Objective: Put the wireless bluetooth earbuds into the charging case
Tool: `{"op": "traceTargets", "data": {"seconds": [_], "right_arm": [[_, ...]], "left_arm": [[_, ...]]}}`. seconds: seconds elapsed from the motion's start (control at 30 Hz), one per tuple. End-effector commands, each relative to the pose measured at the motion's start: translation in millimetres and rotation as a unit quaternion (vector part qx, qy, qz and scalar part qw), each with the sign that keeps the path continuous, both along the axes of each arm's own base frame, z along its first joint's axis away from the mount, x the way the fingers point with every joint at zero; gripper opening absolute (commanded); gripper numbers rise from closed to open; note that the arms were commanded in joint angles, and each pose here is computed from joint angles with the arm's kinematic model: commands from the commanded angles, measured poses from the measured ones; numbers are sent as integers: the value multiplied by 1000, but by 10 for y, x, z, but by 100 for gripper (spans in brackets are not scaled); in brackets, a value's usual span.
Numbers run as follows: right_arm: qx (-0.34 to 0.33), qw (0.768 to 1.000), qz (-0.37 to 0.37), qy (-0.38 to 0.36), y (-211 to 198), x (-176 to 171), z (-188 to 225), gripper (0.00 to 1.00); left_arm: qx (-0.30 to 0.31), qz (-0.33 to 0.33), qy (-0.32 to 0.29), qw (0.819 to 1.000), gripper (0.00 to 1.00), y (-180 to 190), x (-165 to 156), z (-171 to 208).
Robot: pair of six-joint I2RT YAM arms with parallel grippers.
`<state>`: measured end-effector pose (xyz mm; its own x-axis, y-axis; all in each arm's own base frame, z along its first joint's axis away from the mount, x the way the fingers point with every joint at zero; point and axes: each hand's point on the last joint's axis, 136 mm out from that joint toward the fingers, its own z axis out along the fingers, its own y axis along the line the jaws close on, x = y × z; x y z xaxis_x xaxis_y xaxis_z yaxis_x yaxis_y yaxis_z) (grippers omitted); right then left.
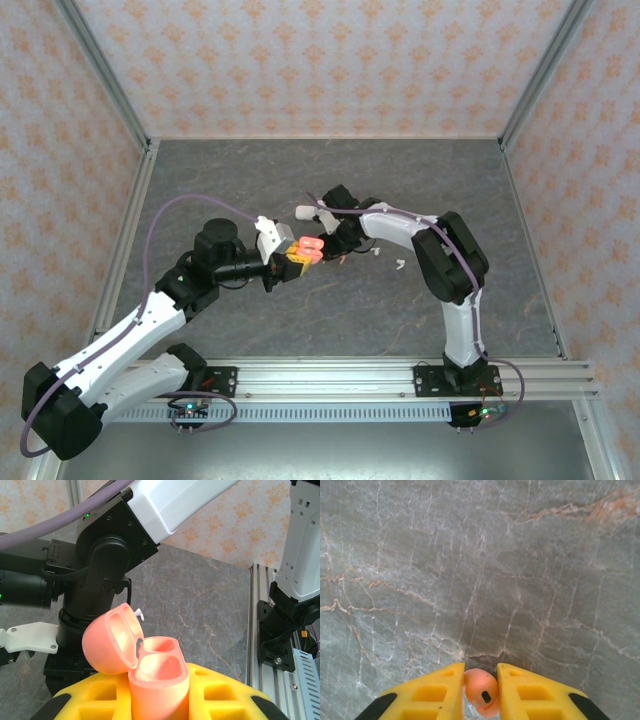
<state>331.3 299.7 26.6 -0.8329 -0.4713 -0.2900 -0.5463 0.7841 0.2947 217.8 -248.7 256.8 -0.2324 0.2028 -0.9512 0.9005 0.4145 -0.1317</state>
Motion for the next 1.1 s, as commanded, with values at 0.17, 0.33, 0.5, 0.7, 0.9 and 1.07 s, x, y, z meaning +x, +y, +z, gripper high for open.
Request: {"op": "traceTargets", "data": {"seconds": [0.17,0.33,0.5,0.7,0.9,1.07], "right_arm": [[14,998,-27,-59,-142,-64,493,20],[49,987,-73,-137,-315,-63,1025,20],[124,964,-97,-214,-455,-217,1694,20],[246,924,-71,-284,-491,-568,2509,20],[324,886,-64,-326,-534,-789,2960,20],[349,867,-43,-353,-401,-906,3125,20]], "left_arm": [[-12,14,-19,1000,0,1,60,170],[-33,28,-18,999,0,-11,122,175],[-53,37,-8,998,0,-49,201,159],[-72,34,-1,997,0,-116,268,188],[-80,27,6,996,0,-164,290,208],[-88,20,5,996,0,-188,291,244]]}}
